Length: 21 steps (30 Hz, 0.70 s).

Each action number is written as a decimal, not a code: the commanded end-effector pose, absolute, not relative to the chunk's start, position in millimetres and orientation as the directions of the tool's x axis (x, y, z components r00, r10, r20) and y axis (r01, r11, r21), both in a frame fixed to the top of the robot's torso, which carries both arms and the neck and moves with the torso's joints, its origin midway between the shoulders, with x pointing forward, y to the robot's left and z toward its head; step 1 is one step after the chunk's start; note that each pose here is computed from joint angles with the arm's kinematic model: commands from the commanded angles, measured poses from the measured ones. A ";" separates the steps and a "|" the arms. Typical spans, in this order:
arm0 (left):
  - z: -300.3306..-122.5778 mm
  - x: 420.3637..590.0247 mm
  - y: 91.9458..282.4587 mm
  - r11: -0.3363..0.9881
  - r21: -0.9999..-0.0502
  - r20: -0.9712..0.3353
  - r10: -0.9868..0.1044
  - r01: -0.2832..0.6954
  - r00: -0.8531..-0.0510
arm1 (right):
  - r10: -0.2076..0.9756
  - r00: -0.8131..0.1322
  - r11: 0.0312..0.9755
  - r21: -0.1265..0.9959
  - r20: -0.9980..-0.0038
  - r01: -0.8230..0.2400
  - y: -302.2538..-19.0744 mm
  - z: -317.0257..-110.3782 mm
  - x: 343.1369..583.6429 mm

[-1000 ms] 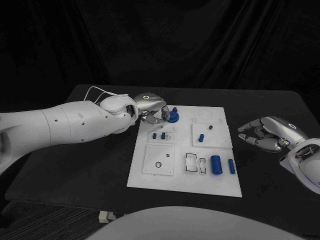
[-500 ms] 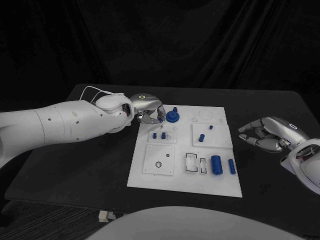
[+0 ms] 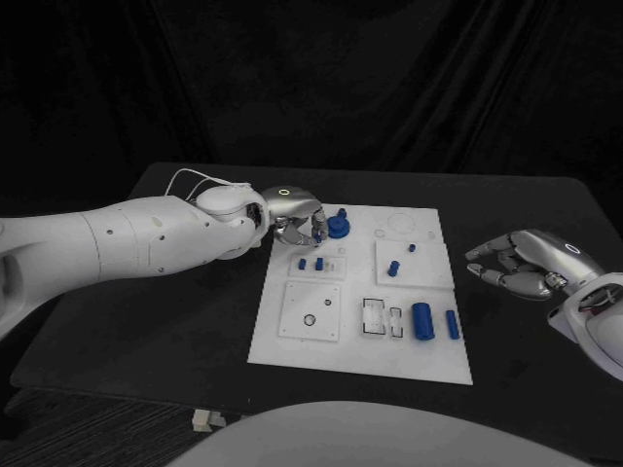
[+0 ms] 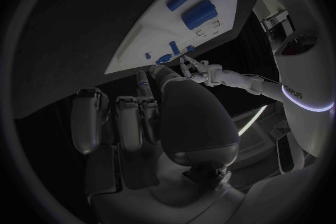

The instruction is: Assemble the parts on the task board

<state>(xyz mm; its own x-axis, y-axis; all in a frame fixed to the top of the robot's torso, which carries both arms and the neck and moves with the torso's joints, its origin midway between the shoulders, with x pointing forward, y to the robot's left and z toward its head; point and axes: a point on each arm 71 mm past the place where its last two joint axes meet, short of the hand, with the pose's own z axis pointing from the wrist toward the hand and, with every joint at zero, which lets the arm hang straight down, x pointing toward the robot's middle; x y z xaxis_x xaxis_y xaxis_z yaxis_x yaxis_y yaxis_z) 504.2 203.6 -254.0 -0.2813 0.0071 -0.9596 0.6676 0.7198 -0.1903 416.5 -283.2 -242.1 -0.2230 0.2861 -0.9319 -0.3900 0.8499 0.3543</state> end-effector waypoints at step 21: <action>-263.4 504.3 203.0 0.746 -0.198 -0.953 0.004 0.636 -0.302 | 0.283 -0.230 0.853 0.354 -0.931 -0.383 -284.2 -244.2 414.9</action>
<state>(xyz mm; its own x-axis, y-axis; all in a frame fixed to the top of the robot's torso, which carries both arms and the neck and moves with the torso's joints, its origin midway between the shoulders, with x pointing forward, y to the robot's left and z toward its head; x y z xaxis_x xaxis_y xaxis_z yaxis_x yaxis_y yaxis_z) 503.6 202.9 -263.7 -0.3076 0.0159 -0.9514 0.6485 0.7351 -0.1974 415.9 -283.9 -242.9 -0.2256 0.2853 -0.9315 -0.3881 0.8507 0.3546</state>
